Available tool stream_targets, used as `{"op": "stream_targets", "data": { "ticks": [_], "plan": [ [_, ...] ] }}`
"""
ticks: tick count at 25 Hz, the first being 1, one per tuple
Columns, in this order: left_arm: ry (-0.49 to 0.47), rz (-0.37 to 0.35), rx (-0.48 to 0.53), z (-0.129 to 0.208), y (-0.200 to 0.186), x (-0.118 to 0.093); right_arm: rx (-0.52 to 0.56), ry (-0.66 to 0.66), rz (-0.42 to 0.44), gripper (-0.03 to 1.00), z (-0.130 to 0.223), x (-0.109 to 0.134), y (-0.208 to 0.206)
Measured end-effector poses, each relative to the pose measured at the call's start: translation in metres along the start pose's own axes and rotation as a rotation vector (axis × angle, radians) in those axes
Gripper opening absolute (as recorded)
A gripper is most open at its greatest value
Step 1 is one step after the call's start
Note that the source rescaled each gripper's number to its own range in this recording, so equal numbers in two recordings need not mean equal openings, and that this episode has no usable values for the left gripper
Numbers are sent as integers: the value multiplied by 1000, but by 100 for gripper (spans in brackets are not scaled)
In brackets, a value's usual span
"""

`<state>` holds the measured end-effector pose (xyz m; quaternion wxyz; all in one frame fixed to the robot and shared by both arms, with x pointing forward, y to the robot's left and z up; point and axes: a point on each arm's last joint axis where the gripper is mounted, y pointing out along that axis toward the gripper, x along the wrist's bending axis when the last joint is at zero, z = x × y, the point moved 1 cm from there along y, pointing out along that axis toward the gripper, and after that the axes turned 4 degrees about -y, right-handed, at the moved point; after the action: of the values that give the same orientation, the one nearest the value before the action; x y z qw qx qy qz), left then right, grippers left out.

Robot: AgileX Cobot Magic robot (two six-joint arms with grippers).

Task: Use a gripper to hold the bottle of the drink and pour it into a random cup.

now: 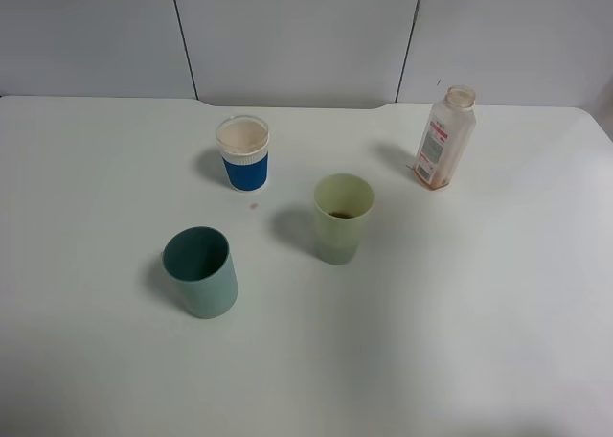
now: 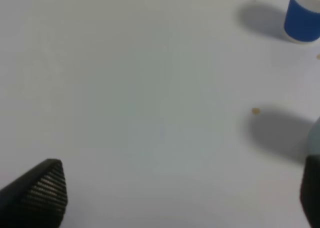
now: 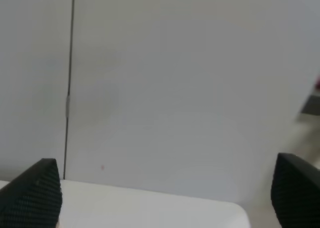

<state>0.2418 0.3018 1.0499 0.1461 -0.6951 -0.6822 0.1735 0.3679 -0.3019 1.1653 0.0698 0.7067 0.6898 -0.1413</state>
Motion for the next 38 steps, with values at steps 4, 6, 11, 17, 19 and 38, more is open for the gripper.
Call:
{"op": "stream_targets", "data": {
  "ticks": [4,6,11,17,19,38],
  "plan": [
    [0,0,0,0,0,0,43,13,15,75,7,-3,-38],
    [0,0,0,0,0,0,47,17,24,75,10,-4,-54],
    [0,0,0,0,0,0,30,28,46,75,18,-6,-88],
    [0,0,0,0,0,0,40,42,61,75,34,-5,-121],
    [0,0,0,0,0,0,62,45,60,75,47,-1,-126],
    [0,0,0,0,0,0,366,159,-62,75,124,29,-115]
  ]
}}
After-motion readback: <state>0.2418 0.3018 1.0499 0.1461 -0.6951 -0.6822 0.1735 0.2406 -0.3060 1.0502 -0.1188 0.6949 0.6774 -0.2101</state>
